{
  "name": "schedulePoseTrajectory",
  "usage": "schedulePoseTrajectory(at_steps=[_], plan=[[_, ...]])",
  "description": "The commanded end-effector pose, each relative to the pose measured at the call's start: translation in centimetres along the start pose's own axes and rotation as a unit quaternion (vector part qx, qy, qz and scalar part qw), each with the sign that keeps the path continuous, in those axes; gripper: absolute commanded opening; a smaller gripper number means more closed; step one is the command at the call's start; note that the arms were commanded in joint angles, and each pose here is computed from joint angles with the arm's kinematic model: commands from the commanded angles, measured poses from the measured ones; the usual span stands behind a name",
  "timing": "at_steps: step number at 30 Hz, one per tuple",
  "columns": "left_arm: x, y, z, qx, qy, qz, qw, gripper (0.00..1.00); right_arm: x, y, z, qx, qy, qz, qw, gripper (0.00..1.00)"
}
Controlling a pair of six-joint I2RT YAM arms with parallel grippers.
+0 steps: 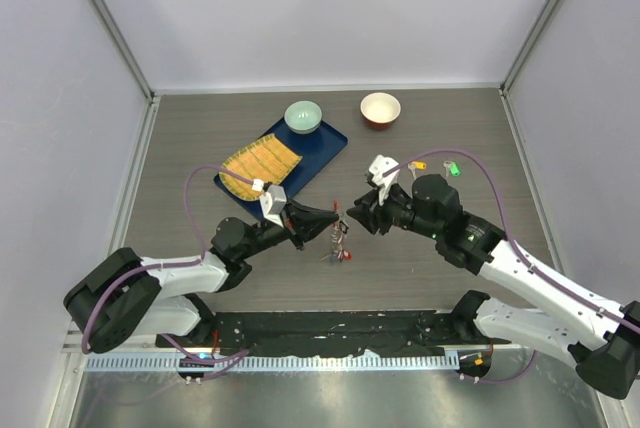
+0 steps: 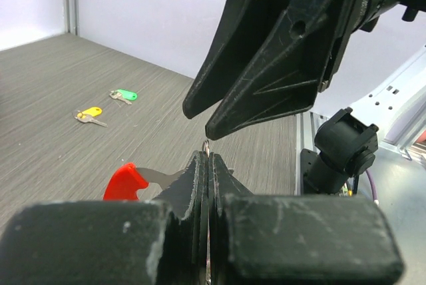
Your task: Put the keys on the keyring
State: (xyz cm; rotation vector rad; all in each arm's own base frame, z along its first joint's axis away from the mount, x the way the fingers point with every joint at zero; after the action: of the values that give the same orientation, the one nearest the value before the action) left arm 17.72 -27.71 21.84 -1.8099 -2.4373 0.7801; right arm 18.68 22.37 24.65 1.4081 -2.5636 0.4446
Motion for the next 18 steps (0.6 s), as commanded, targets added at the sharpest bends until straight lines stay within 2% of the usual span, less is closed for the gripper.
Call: schedulePoseTrajectory(at_steps=[1, 10, 18], plan=[[-0.2, -3.2, -5.4, -0.061, -0.118, 0.069, 0.989, 0.00, 0.2, 0.0, -2.4, -0.056, -0.064, -0.032, 0.996, 0.37], [0.1, -3.5, -6.1, -0.079, -0.131, 0.070, 0.986, 0.00, 0.5, 0.1, -2.0, -0.124, -0.079, -0.141, 0.979, 0.36], [0.0, -4.0, -7.0, -0.093, -0.143, 0.079, 0.982, 0.00, 0.1, 0.8, -1.9, -0.129, -0.082, -0.203, 0.967, 0.36]])
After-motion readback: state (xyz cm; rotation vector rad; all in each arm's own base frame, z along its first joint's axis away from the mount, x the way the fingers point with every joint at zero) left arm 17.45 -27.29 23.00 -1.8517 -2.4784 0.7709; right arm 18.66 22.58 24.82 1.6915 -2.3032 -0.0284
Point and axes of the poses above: each gripper's point midway between its finger pads, its own x axis back along the fingers, its own y axis along the line the jaws close on, z = x × y, the point moved 4 cm from there along x, back along the fingers, and after that the axes turned 10 degrees about x, right-handed, at the moved point
